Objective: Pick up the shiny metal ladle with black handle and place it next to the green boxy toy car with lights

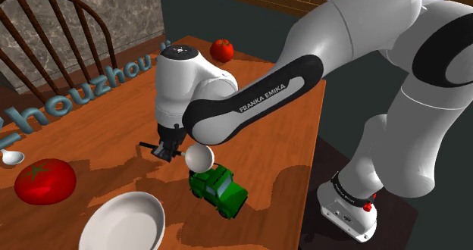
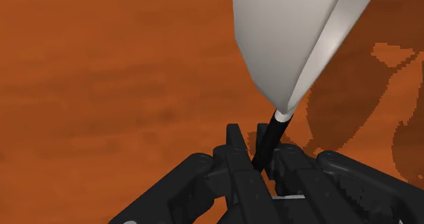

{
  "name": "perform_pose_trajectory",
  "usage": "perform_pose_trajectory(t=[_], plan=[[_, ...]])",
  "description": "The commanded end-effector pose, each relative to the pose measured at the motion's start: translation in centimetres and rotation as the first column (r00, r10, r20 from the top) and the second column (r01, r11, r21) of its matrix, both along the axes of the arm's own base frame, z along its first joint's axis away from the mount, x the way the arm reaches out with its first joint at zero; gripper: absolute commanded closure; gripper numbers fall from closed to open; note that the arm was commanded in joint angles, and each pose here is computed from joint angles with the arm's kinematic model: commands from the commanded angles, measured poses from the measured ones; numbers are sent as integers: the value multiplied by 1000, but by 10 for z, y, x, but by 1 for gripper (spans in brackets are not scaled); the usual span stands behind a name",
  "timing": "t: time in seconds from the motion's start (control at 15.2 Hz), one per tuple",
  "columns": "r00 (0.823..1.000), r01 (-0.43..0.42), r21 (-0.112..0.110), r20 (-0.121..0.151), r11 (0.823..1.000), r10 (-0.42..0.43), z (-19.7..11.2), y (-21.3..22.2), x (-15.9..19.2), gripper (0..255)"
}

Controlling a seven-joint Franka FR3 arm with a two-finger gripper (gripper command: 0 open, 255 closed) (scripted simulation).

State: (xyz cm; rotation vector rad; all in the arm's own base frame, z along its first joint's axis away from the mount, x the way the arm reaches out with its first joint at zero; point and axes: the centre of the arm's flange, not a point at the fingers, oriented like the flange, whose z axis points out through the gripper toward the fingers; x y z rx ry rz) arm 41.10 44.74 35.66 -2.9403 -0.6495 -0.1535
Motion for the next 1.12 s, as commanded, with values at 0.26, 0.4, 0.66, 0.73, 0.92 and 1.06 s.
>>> perform_pose_trajectory(t=[0.26, 0.4, 0.66, 0.73, 0.92, 1.06], plan=[[1000, 2, -12, -12, 1000, -2, -11, -4, 0, 255], [1000, 2, -12, -12, 1000, -2, -11, -4, 0, 255], [1000, 2, -12, -12, 1000, -2, -12, -4, -2, 0], [1000, 2, -12, -12, 1000, -2, -12, -4, -2, 0], [1000, 2, -12, -12, 1000, -2, 15, -8, -1, 0], [1000, 2, -12, -12, 1000, -2, 38, -11, -3, 0]])
